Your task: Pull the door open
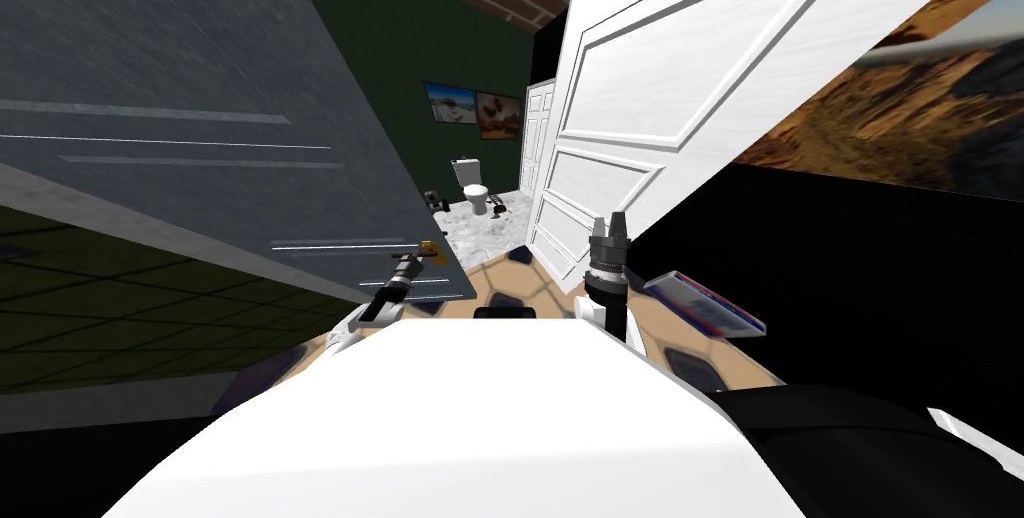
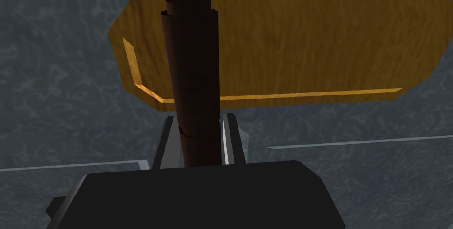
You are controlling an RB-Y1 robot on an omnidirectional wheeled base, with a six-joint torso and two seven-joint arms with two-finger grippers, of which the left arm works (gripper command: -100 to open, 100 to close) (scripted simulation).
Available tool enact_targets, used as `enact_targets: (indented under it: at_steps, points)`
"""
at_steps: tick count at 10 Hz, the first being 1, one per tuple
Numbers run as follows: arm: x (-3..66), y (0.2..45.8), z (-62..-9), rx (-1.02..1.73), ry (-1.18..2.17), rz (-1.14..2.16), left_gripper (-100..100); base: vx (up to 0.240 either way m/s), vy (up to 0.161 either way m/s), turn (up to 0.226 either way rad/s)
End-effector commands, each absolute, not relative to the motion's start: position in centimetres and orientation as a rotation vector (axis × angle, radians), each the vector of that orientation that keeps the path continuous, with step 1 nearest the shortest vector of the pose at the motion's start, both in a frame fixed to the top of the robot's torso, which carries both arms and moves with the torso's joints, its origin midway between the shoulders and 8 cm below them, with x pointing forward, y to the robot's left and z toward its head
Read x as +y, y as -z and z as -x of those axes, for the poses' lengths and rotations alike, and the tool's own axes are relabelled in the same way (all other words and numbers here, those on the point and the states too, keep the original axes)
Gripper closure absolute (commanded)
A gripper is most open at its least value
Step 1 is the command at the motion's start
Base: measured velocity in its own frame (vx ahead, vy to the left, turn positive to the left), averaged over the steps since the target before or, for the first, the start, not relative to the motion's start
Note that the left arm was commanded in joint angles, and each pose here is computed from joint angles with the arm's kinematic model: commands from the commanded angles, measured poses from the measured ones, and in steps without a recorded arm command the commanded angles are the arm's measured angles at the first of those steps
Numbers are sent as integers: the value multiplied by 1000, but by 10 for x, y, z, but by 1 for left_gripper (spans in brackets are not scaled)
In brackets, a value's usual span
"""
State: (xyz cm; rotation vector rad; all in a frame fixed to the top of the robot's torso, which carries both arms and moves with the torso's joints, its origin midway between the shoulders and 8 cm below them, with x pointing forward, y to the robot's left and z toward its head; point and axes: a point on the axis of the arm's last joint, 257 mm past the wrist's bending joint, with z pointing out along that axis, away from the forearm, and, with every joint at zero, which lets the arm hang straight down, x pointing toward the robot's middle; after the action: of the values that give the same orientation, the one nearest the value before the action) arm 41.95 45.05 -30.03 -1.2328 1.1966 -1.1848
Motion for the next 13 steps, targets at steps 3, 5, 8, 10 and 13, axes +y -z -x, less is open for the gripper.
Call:
enact_targets:
  at_steps: [3,5,8,10,13]
  points:
    - [452,295,-404,1220,1218,1205,100,-239,75,-176]
    - [452,294,-398,1230,1229,1197,100,-203,52,-109]
    - [449,297,-392,1245,1241,1195,100,-162,75,-99]
    - [451,297,-382,1258,1256,1185,100,-200,52,-175]
    - [455,295,-368,1273,1272,1170,100,-190,82,-139]
